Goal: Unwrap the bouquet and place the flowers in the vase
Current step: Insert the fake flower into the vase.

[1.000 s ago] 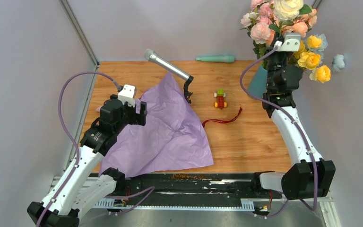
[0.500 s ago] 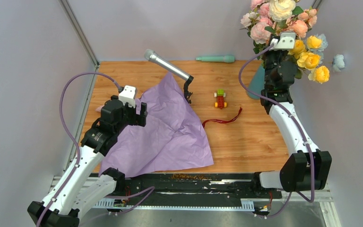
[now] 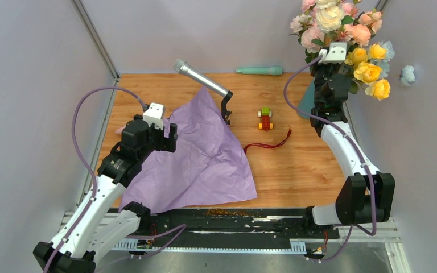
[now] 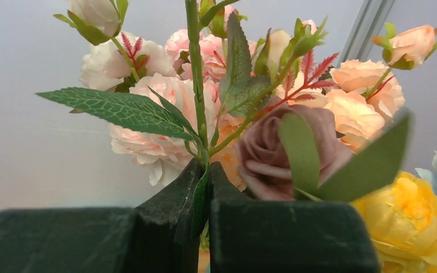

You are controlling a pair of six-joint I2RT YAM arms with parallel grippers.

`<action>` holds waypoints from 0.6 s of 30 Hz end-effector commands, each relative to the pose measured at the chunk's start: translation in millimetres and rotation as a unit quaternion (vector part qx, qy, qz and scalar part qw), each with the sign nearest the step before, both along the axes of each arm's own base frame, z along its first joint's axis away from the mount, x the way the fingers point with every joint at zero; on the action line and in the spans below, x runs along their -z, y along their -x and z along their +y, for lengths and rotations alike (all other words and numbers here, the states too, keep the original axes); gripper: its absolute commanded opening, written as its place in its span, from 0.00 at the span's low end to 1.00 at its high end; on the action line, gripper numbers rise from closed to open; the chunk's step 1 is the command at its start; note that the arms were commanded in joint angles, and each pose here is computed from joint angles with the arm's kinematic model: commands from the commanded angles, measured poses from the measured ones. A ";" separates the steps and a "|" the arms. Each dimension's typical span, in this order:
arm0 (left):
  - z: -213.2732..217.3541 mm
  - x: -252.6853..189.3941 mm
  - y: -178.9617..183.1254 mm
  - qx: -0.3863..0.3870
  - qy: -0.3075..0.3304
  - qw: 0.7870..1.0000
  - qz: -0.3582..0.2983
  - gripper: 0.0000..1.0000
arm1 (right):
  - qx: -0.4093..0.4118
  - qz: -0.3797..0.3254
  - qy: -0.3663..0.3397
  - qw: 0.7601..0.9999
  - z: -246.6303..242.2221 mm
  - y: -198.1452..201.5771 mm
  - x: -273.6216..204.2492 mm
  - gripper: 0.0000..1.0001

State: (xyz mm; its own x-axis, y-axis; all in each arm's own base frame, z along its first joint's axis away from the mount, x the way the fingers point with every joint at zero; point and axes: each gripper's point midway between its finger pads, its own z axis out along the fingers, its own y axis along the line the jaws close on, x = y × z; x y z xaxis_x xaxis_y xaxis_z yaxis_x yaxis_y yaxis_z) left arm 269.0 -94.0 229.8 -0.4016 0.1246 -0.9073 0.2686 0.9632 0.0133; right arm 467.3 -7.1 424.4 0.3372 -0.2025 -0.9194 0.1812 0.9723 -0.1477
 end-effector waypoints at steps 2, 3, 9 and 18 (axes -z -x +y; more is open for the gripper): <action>-3.9 -3.5 -2.4 0.011 0.004 1.000 -0.008 1.00 | 0.006 0.013 0.000 1.000 -4.9 -5.2 12.9 0.00; -4.0 -3.9 -2.5 0.011 0.004 1.000 -0.008 1.00 | 0.008 0.016 -0.001 1.000 -5.8 -6.0 15.3 0.00; -3.5 -4.1 -2.2 0.010 0.003 1.000 -0.008 1.00 | 0.010 0.037 -0.003 0.999 -9.1 -9.1 38.4 0.00; -3.9 -3.9 -2.2 0.011 0.004 1.000 -0.008 1.00 | 0.012 0.049 -0.018 0.999 -14.1 -9.3 51.8 0.00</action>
